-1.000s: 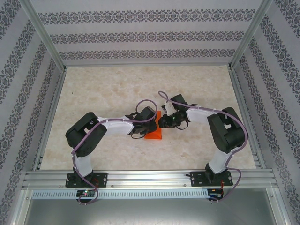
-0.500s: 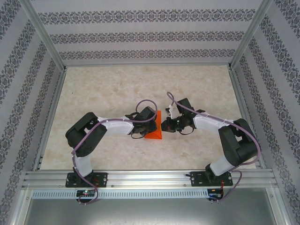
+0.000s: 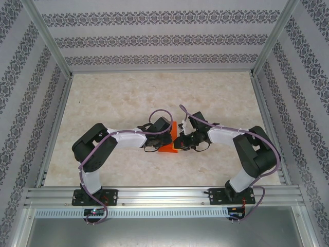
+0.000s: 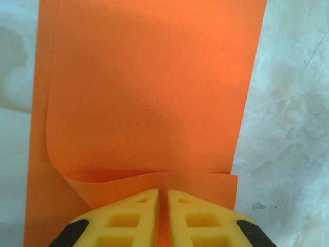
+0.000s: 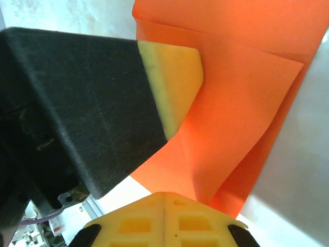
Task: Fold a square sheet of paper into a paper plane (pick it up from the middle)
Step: Fold the triangle a second time at the center of the table.
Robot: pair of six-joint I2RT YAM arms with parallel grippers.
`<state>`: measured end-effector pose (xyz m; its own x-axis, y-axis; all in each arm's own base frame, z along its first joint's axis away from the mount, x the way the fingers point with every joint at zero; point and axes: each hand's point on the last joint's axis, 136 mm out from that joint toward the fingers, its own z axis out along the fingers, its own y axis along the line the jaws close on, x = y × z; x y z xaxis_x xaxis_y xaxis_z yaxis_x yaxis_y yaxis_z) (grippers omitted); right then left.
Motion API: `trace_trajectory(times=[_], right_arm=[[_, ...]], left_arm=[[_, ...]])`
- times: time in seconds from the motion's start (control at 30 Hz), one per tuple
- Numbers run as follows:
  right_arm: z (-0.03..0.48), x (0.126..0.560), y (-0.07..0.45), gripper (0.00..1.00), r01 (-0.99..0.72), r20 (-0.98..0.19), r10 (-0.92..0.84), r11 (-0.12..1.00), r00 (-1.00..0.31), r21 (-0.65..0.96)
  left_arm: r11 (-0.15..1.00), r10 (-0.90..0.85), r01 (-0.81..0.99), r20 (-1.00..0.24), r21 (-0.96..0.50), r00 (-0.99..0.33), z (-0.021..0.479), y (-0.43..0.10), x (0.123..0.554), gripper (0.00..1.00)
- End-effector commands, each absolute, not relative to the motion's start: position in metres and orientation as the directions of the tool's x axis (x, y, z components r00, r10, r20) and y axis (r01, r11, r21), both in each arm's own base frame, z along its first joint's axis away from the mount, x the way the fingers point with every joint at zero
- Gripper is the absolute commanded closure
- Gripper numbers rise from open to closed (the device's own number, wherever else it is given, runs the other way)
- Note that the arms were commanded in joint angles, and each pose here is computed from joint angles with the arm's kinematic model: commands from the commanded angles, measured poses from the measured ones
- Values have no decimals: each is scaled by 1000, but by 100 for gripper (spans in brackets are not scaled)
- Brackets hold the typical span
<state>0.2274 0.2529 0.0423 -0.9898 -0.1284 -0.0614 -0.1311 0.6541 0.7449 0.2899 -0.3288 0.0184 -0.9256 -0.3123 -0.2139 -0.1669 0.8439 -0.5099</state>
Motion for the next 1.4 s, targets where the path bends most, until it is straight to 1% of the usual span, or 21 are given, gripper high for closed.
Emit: trace_trajectory(times=[0.0, 0.3, 0.57, 0.7, 0.87, 1.13, 1.37], right_arm=[[50, 238, 264, 97, -152, -89, -131, 629, -987, 762], [40, 243, 265, 96, -123, -58, -122, 642, -991, 757], [7, 224, 250, 96, -85, 15, -137, 696, -990, 713], [0, 219, 243, 95, -83, 27, -141, 716, -990, 693], [4, 219, 237, 94, -98, 12, -145, 728, -989, 679], [48, 227, 248, 91, -166, -79, -159, 672, -984, 722], [40, 223, 255, 91, -169, -77, -162, 693, -984, 701]], left_arm=[[874, -298, -187, -190, -449, -935, -3, -318, 285, 85], [874, -296, -187, -186, -449, -937, -5, -319, 284, 85], [877, -295, -189, -184, -442, -938, -6, -317, 282, 85], [879, -295, -191, -183, -437, -938, -9, -315, 281, 85], [881, -294, -194, -178, -431, -939, -11, -314, 279, 85], [874, -297, -190, -181, -447, -938, -8, -317, 281, 85], [868, -301, -191, -180, -458, -936, -7, -320, 282, 85]])
